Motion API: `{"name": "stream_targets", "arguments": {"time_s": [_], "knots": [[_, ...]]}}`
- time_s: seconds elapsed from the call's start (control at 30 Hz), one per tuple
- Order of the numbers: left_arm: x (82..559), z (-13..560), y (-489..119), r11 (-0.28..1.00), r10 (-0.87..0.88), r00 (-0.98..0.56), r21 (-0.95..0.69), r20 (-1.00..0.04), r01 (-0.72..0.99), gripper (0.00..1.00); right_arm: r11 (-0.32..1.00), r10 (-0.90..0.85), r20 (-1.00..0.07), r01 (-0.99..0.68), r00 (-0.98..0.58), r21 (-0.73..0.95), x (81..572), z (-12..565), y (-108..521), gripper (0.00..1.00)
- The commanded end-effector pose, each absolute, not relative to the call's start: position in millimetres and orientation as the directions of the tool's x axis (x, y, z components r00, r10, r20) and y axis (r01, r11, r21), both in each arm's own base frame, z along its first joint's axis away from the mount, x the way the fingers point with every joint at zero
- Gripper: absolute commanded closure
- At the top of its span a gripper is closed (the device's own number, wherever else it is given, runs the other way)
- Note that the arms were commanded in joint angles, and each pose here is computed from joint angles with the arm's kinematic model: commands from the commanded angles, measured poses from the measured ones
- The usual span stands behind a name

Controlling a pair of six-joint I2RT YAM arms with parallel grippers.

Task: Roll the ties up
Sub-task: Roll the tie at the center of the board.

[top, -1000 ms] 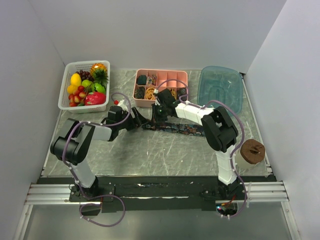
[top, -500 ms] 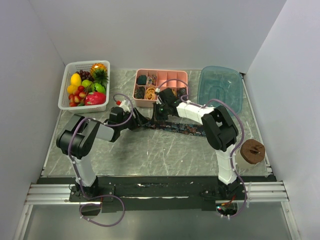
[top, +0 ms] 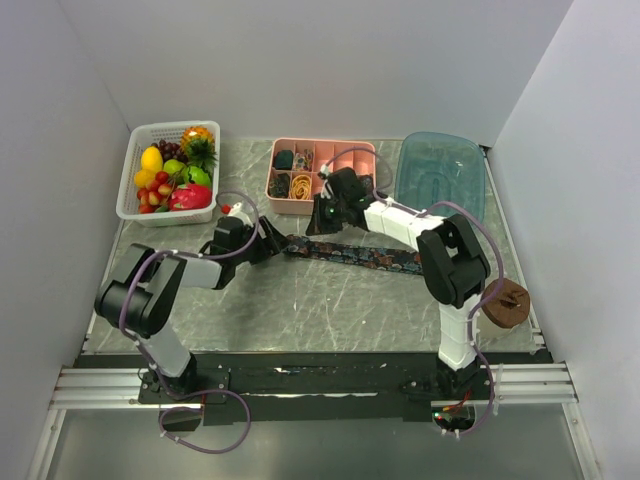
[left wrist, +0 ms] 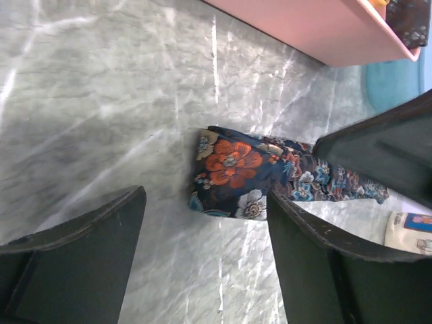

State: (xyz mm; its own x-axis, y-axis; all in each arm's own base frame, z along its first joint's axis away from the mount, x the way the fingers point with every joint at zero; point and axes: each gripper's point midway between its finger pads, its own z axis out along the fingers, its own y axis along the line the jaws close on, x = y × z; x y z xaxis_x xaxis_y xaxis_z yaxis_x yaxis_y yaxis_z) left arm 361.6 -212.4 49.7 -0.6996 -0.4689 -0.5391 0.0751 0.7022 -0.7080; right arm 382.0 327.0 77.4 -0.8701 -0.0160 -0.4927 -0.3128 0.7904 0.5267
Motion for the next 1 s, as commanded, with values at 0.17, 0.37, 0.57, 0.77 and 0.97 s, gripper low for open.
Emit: {"name": "stream_targets", "arguments": {"time_s": [0.17,0.37,0.57,0.77,0.97], "knots": [[351,66,-207,0.738,-0.431,-0.678,-0.665,-0.596,0.116,0.63,0.792,-0.016,-0.576,-0.362,-0.817,0.491,420,103,336,1.0],[335,69,-223,0.732,-0.371,-0.693,-0.654,-0.618,0.192,0.99,0.8,-0.03,-0.547,-0.348,-0.837,0.489,424,80,340,1.0],[329,61,-244,0.737,-0.295,-0.72,-0.629,-0.628,0.247,0.99,0.807,-0.052,-0.526,-0.346,-0.849,0.479,423,67,343,1.0],[337,52,-259,0.734,-0.273,-0.739,-0.63,-0.616,0.254,0.99,0.801,-0.062,-0.516,-0.351,-0.854,0.486,420,59,349,1.0],[348,52,-264,0.741,-0.273,-0.739,-0.625,-0.616,0.247,0.99,0.783,-0.079,-0.501,-0.365,-0.862,0.504,413,54,357,1.0]]}}
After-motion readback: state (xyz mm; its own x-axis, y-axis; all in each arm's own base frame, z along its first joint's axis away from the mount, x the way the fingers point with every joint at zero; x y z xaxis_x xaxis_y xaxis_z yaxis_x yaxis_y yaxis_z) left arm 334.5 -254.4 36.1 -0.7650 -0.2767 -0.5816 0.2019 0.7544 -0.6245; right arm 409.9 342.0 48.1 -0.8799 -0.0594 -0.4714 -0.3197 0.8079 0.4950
